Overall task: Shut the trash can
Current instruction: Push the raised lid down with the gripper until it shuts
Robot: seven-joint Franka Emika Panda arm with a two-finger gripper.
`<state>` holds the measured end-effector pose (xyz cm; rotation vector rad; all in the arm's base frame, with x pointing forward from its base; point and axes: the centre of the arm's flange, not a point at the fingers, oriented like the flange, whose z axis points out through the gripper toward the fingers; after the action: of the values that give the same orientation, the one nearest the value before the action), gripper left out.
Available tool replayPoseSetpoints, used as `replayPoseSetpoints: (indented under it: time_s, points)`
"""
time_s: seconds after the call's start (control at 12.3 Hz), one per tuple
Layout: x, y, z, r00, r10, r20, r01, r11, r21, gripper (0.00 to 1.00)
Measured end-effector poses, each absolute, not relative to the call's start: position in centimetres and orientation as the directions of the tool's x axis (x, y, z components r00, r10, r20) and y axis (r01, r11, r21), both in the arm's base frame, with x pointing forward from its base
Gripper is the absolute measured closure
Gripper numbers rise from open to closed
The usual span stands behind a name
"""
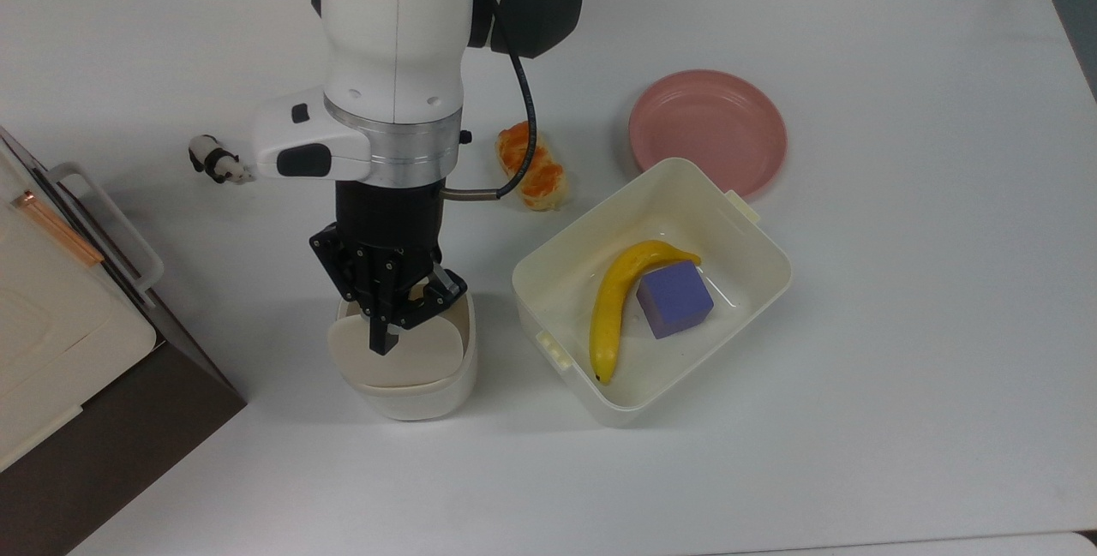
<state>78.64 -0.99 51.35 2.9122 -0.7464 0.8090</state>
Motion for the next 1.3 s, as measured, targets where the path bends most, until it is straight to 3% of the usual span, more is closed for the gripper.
replayPoseSetpoints:
  time_s: [0.33,0.73,1.06,1.3]
  points:
    - [77.9,-1.1,50.6,0.829,-0.368,0.422,-0.403,-0.915,-0.008,0.99]
    - [77.0,-1.2,50.9,0.882,-0.296,0.366,-0.338,-0.939,0.055,0.99]
    - [76.4,-0.9,47.9,0.927,-0.226,0.299,-0.266,-0.959,0.102,0.99]
    - [75.5,-0.7,48.0,0.939,-0.198,0.282,-0.239,-0.964,0.116,0.99]
